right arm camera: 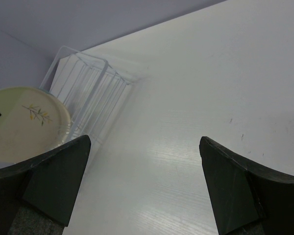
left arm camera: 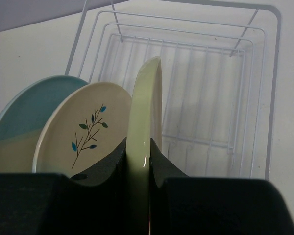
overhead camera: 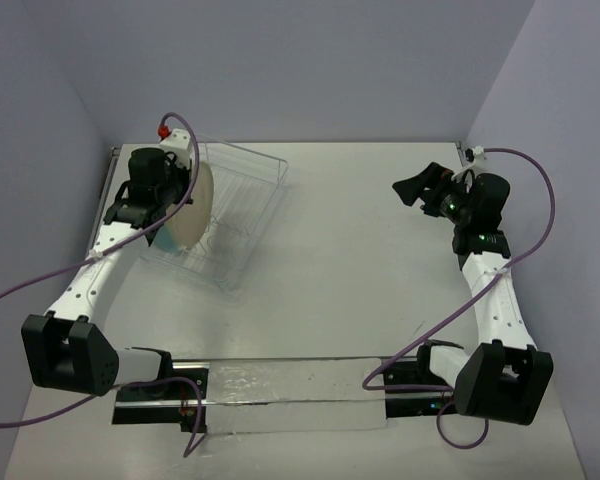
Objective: Load the plates into the dish rack
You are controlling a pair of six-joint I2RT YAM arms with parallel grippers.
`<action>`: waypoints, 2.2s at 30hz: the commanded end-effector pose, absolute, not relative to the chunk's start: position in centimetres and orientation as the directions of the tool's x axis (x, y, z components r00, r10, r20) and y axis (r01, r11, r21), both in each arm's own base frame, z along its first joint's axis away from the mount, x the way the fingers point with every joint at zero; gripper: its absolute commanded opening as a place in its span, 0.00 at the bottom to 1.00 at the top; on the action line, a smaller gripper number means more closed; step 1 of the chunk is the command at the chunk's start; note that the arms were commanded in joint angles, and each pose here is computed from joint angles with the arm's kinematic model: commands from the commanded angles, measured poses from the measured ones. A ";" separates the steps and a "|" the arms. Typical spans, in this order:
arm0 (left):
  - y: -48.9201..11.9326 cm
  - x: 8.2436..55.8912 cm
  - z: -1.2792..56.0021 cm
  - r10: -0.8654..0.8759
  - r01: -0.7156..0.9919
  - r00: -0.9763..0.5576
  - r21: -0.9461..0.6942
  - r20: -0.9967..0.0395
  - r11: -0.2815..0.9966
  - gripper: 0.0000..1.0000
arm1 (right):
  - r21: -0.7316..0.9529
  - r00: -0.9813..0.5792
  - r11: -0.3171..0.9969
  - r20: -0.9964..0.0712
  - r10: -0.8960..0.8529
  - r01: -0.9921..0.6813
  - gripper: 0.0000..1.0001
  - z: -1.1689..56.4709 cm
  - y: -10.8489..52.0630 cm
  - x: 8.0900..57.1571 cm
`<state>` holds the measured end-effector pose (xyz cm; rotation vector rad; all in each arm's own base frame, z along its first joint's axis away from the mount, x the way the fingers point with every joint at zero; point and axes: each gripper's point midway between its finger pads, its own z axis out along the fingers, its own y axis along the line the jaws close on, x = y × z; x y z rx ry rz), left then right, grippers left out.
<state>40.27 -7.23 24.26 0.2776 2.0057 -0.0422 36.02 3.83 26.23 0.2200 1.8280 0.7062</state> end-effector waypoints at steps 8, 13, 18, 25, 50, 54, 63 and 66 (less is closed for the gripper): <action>-8.9 41.3 27.7 -0.004 0.164 -0.367 -0.069 -0.930 0.984 0.00 | 0.557 -0.365 0.809 -0.804 0.469 -0.188 1.00 26.1 3.4 36.4; -8.6 41.4 25.2 -0.006 0.109 -0.412 -0.056 -0.911 0.992 0.00 | 0.563 -0.373 0.805 -0.799 0.472 -0.188 1.00 25.9 3.4 36.4; -8.5 42.1 24.8 -0.001 0.056 -0.444 -0.029 -0.896 0.998 0.00 | 0.563 -0.371 0.806 -0.799 0.472 -0.186 1.00 25.9 3.4 36.5; -10.8 42.4 29.3 0.080 0.082 -0.348 0.055 -0.934 0.995 0.00 | 0.556 -0.363 0.811 -0.805 0.469 -0.184 1.00 26.0 3.2 36.4; -12.2 41.0 20.5 0.131 0.106 -0.517 0.089 -0.846 0.990 0.14 | 0.568 -0.372 0.803 -0.796 0.478 -0.181 1.00 25.8 3.2 36.3; -11.5 40.3 20.1 0.121 0.077 -0.534 0.095 -0.837 0.993 0.22 | 0.575 -0.380 0.798 -0.789 0.483 -0.181 1.00 25.6 3.3 36.4; -10.7 39.0 18.7 0.080 0.029 -0.565 0.077 -0.821 0.997 0.38 | 0.591 -0.395 0.785 -0.776 0.491 -0.186 1.00 25.5 3.5 36.6; -10.8 38.8 18.5 0.069 0.030 -0.566 0.063 -0.821 0.998 0.51 | 0.595 -0.399 0.781 -0.773 0.493 -0.188 1.00 25.5 3.6 36.5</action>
